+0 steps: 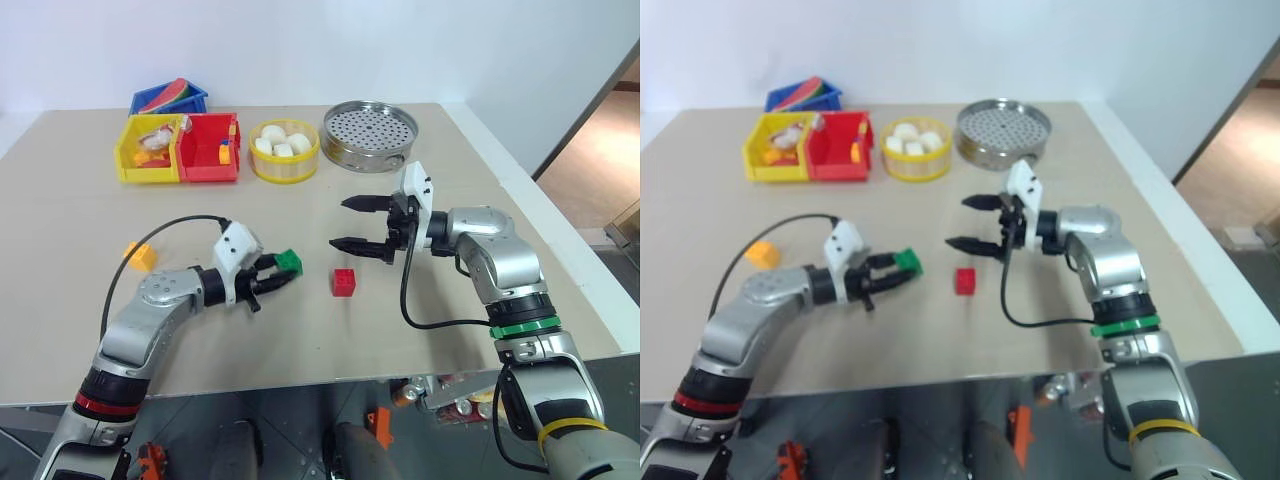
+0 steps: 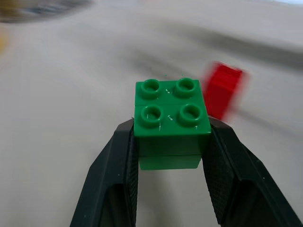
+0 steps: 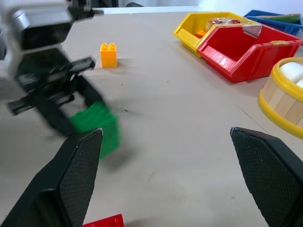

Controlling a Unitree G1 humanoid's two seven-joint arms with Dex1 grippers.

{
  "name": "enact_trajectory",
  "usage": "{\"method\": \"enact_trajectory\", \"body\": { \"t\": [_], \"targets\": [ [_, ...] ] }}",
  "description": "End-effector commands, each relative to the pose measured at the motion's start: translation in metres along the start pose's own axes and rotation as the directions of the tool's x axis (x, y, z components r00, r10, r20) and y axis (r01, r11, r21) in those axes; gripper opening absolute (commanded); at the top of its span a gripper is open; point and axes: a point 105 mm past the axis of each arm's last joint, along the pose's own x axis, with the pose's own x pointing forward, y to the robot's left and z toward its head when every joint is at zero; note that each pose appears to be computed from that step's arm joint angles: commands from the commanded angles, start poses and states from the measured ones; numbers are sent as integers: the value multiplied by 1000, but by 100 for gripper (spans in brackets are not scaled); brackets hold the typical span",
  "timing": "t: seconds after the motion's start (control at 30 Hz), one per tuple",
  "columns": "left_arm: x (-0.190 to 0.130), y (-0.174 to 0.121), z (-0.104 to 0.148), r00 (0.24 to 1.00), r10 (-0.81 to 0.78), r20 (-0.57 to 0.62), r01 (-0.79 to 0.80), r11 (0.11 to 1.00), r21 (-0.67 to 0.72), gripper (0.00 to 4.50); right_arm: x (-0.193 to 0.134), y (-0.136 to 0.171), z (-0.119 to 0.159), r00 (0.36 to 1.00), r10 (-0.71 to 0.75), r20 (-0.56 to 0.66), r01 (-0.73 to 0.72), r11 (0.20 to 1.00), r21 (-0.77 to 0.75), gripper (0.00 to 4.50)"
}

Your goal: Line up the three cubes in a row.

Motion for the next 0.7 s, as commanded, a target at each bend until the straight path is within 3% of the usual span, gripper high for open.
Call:
{"method": "enact_trajectory", "body": {
  "t": [0.03, 0.7],
  "targets": [
    [0, -7, -5, 996, -77, -39, 79, 996, 52, 130, -6, -4, 16, 1000, -10, 26, 11, 998, -57, 450],
    [13, 0, -9, 987, -147, -68, 156, 977, 147, 130, -18, -4, 12, 999, -34, -12, 33, 996, -79, 450]
  ]
}}
